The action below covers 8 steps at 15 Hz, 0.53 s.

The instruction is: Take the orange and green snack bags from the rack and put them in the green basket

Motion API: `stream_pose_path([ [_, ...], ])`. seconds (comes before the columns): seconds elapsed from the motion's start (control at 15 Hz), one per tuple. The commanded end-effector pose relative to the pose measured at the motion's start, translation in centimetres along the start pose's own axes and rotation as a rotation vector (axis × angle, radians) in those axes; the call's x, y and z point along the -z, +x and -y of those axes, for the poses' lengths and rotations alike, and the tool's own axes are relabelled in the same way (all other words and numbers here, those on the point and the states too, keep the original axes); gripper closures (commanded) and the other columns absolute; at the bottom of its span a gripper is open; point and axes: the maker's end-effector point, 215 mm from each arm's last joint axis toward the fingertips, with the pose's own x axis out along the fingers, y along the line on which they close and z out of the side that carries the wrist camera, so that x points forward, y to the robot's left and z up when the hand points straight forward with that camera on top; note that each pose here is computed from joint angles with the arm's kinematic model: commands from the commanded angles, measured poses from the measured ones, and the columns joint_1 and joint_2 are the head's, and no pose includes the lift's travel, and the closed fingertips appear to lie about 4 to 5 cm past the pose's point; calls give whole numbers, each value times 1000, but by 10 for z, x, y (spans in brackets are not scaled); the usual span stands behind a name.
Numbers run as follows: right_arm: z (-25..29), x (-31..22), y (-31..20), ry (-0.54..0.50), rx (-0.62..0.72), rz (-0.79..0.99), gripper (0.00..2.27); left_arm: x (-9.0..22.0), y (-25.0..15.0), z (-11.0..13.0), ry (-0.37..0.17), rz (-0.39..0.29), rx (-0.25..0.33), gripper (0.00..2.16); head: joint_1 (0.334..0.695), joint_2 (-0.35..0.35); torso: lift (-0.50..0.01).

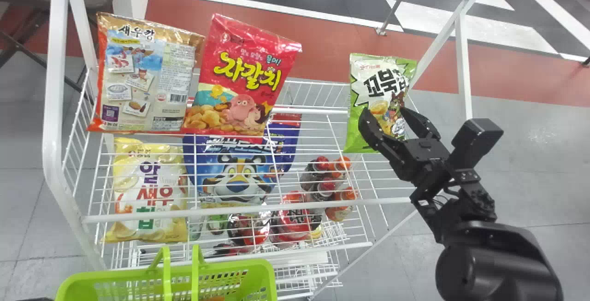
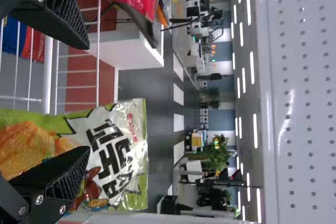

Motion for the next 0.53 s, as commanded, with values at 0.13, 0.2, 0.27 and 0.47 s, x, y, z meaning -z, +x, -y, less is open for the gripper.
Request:
stream_pose_path([
  [0.13, 39, 14, 20, 7, 91, -54, 140, 0, -2, 0, -7, -1, 0, 2145, 695, -350, 0],
  [0.2, 44, 14, 26, -4, 101, -57, 140, 0, -2, 0, -5, -2, -1, 2145, 695, -350, 0],
  [0.27, 47, 15, 30, -3, 106, -63, 140, 0, -2, 1, -7, -3, 1, 2145, 695, -350, 0],
  [0.47, 52, 16, 42, 2, 110, -73, 140, 0, -3, 2, -14, -3, 3, 2145, 695, -350, 0],
])
